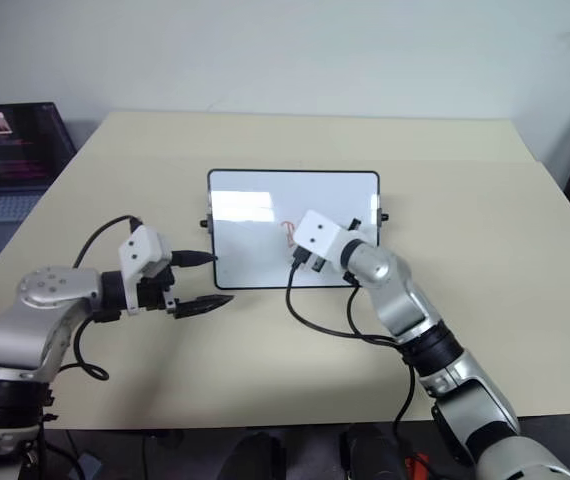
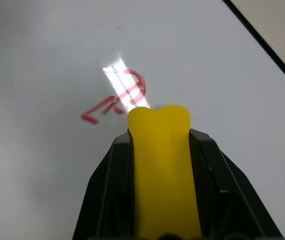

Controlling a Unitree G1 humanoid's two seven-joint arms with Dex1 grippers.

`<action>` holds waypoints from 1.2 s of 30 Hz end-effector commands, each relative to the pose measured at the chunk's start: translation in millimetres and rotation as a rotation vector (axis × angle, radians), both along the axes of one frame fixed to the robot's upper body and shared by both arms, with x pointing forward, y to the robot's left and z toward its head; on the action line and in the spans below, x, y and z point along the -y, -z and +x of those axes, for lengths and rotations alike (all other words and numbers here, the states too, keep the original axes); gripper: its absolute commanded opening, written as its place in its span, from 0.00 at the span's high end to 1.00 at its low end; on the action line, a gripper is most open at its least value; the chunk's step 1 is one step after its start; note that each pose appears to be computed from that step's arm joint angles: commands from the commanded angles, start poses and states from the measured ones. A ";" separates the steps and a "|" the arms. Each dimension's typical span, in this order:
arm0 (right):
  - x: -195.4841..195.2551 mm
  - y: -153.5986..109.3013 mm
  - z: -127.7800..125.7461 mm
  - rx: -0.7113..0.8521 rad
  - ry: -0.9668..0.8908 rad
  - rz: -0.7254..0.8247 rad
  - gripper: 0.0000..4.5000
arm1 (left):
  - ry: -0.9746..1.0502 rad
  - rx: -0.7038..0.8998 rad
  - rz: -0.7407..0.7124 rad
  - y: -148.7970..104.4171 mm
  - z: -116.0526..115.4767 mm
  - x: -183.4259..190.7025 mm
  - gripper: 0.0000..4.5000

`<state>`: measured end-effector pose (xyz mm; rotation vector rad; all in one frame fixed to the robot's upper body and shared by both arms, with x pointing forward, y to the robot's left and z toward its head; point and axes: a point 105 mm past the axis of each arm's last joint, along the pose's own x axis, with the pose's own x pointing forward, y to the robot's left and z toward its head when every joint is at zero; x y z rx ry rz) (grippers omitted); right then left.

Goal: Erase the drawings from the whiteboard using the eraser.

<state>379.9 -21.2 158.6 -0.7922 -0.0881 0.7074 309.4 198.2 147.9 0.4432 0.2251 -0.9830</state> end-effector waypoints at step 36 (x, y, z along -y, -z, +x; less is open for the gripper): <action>-26.3 13.1 -19.1 -0.008 -0.172 -0.155 0.75 | 0.014 0.045 0.002 -14.4 -3.6 0.6 0.00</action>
